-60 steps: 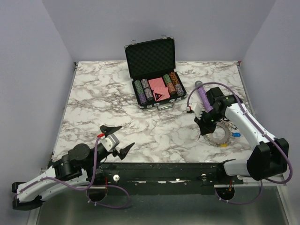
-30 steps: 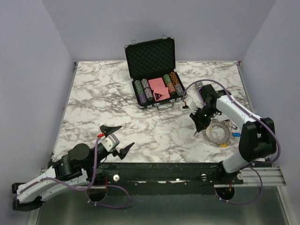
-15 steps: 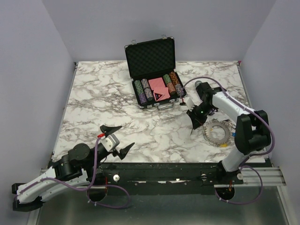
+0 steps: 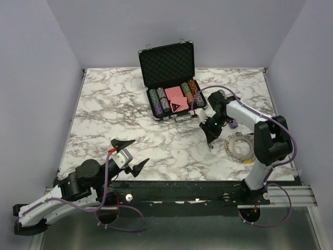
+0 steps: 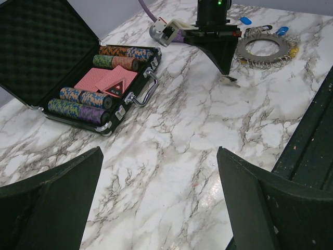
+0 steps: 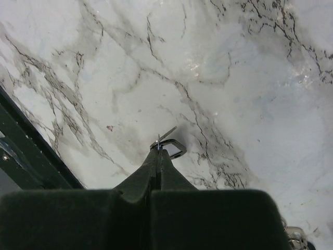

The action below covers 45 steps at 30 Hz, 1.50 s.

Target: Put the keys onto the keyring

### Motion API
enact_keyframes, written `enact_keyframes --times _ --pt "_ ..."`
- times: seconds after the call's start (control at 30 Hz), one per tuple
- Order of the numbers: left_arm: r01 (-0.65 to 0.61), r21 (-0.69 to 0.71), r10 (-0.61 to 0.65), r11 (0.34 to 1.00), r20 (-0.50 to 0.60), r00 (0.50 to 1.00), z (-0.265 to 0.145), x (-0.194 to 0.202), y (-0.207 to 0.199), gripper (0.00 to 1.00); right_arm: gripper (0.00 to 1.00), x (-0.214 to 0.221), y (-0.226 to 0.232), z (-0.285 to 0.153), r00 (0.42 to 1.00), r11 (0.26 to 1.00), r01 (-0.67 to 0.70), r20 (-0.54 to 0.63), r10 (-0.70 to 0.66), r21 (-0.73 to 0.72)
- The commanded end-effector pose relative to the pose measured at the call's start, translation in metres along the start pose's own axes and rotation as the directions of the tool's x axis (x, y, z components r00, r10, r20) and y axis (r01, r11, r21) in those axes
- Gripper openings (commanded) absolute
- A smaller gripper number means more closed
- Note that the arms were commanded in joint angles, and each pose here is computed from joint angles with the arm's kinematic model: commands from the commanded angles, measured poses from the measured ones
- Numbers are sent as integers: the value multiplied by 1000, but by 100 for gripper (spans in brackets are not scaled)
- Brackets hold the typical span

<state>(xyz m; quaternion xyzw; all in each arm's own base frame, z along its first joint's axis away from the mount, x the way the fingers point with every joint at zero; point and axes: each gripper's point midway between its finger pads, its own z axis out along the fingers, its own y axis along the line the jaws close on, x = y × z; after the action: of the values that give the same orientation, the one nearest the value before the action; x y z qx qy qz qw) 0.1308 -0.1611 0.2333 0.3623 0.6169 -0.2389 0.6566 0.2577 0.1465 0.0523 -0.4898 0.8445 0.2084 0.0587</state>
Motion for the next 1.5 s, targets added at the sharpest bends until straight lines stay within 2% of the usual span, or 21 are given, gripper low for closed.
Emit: enact_keyframes --times 0.0,1.07,1.47 --pt "-13 16 14 1000 -6 1000 1 3 -3 99 0 -14 -5 5 1000 1000 14 11 -14 8" --pt "-16 16 16 1000 -9 1000 1 4 -3 99 0 -34 -3 22 999 999 51 -4 -51 8" --pt "-16 14 16 1000 -12 1000 2 5 -2 99 0 -41 7 41 998 998 52 -24 -53 -45"
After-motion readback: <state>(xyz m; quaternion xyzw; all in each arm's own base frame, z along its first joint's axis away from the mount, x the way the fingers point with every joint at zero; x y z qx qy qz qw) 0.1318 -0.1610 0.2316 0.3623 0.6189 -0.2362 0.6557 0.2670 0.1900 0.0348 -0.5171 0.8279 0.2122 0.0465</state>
